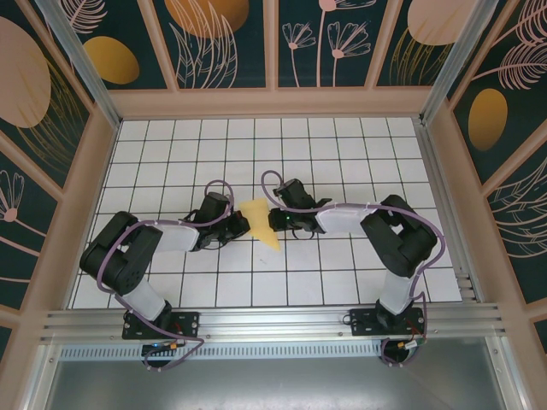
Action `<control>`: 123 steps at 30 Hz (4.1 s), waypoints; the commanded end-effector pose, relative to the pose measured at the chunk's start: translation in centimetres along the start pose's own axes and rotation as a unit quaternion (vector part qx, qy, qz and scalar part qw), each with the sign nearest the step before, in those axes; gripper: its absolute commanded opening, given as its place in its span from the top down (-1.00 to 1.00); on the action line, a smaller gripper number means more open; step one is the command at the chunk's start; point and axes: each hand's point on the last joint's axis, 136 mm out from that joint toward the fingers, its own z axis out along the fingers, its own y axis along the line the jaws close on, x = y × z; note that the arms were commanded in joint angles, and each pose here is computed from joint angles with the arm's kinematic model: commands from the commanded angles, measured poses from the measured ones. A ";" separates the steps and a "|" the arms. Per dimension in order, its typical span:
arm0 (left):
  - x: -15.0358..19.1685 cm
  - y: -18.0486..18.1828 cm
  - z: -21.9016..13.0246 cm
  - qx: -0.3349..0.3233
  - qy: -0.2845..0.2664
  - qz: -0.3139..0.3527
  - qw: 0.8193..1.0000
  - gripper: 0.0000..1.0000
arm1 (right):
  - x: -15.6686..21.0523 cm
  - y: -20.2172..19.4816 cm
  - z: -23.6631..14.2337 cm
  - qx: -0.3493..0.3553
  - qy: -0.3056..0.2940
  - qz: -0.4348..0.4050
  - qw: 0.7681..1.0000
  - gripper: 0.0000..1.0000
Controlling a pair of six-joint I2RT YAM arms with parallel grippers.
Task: Fold a paper plane with a square sheet of paper (pick it up from the middle)
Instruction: Fold the wing for the fifth time at the center of the table.
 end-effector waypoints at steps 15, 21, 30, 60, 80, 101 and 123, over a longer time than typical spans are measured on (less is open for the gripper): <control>1.8 3.3 0.8 -0.059 0.026 -0.010 0.998 0.87 | -1.9 2.9 -4.2 -0.011 -0.064 -0.004 0.998 0.66; 1.9 3.5 0.8 -0.060 0.026 -0.012 0.998 0.87 | 0.9 4.8 -2.5 -0.034 -0.020 -0.024 0.999 0.63; 2.1 3.4 0.6 -0.055 0.027 -0.013 0.998 0.87 | 1.5 2.7 0.9 -0.010 0.005 0.023 1.000 0.69; -3.5 0.3 -5.8 -0.035 -0.117 -0.024 0.992 -0.54 | -4.3 2.2 -5.7 -0.054 -0.081 -0.106 0.990 -0.08; -3.6 -0.2 -6.0 0.010 -0.110 -0.033 0.993 -0.94 | -2.8 1.3 -1.3 -0.084 -0.020 -0.048 0.995 0.33; -1.8 -2.9 -4.4 0.077 -0.049 -0.028 0.995 -0.79 | -2.0 -2.5 0.7 -0.060 -0.001 0.011 0.998 0.41; -0.2 -5.6 -0.6 0.149 0.005 -0.092 0.985 0.32 | -1.0 -3.3 1.1 -0.071 0.010 0.044 0.996 0.44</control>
